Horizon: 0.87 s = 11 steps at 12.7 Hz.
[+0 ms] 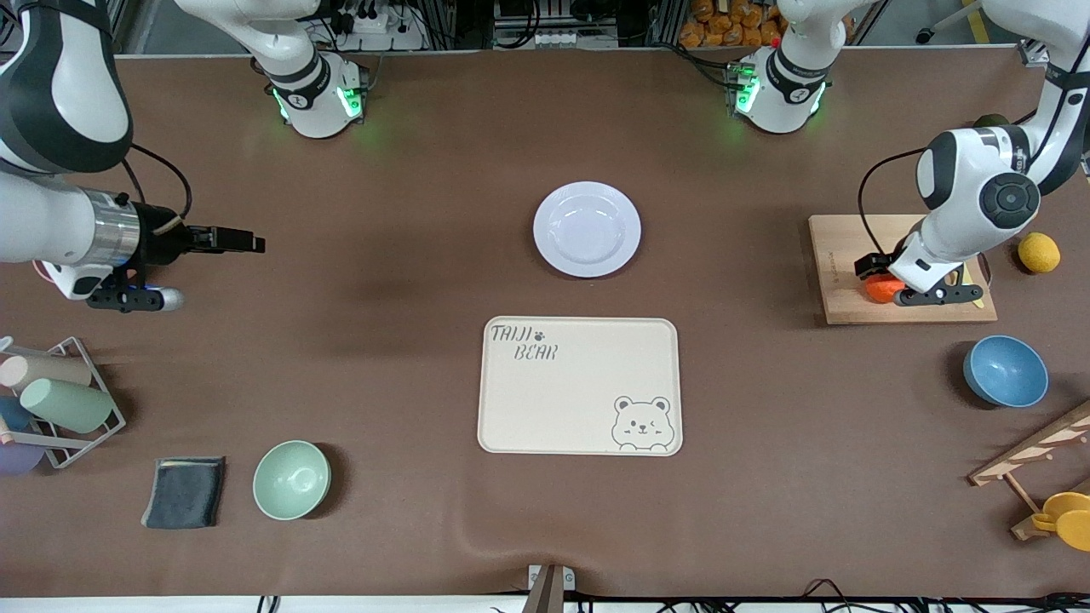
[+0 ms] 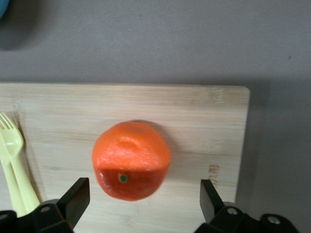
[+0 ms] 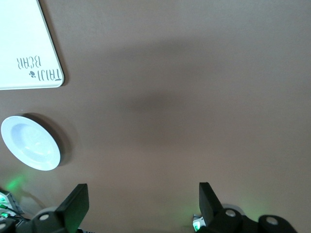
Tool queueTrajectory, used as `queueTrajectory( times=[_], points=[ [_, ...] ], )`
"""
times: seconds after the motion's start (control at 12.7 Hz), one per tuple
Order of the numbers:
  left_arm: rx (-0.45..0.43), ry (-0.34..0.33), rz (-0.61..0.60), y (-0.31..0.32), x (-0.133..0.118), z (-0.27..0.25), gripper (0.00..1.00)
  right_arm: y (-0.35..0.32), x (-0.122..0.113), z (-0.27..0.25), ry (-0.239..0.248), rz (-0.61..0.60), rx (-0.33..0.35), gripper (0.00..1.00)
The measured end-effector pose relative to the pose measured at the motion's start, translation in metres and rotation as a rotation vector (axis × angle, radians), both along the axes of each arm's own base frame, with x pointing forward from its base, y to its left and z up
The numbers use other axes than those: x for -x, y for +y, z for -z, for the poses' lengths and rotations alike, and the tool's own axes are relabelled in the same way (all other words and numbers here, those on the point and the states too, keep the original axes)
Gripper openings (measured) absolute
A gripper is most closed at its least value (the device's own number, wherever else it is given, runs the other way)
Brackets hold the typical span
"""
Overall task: Place orange and plate with both arms
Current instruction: 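Grasp and lift the orange with the left gripper while the right gripper advances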
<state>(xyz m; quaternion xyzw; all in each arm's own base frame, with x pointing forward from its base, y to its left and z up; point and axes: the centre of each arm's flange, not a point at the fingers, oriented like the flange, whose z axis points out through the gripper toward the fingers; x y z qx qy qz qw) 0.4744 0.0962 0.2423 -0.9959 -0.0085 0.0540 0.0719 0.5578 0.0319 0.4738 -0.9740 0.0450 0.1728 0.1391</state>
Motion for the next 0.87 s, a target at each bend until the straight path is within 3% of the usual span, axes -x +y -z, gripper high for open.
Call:
queueTrajectory(
  times=[0.87],
  points=[
    [0.024, 0.002, -0.002, 0.017, -0.007, 0.036, 0.96, 0.025, 0.005, 0.051, 0.029, 0.089, -0.13, 1.0]
  ],
)
